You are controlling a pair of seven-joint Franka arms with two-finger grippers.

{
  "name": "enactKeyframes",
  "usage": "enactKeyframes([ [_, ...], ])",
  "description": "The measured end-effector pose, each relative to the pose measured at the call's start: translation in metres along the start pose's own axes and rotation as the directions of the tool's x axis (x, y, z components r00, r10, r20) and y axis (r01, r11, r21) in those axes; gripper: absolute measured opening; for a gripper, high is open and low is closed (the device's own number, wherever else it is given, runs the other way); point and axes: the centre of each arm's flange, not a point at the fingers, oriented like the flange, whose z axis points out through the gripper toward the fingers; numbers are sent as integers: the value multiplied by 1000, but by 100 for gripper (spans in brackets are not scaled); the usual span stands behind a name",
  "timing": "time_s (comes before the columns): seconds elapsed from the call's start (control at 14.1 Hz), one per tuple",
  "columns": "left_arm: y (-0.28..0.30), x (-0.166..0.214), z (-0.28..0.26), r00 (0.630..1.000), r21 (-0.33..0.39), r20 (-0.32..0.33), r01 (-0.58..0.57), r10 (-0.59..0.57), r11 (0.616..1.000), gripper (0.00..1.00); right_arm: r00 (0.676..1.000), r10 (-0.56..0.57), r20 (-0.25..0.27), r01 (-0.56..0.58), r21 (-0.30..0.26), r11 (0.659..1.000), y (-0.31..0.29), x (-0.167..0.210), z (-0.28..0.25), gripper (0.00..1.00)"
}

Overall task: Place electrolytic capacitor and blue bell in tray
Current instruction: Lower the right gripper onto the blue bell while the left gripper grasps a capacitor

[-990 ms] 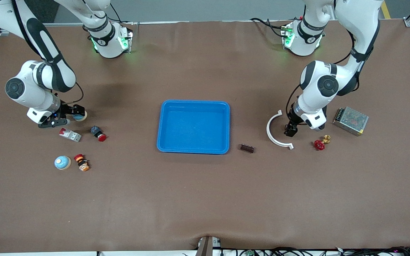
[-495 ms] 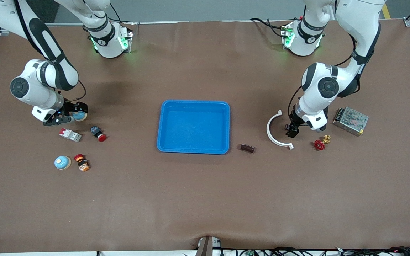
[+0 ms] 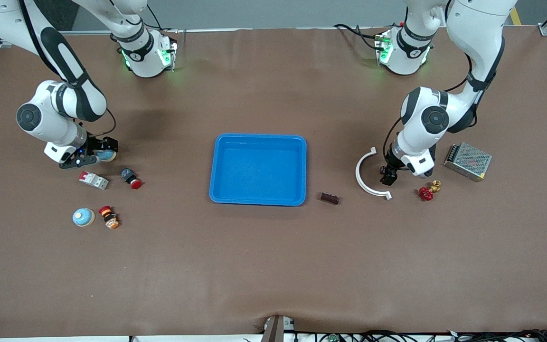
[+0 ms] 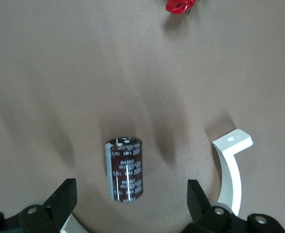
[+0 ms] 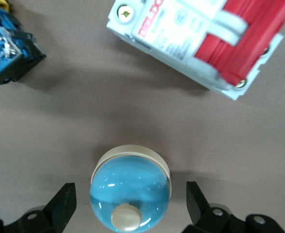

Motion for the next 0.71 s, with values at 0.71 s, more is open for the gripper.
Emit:
enactKeyframes([
  [0.71, -1, 19, 3, 1000, -4, -22, -9, 9, 1000, 96, 1000, -29, -6, 29, -3, 1000, 2, 0, 1, 67],
])
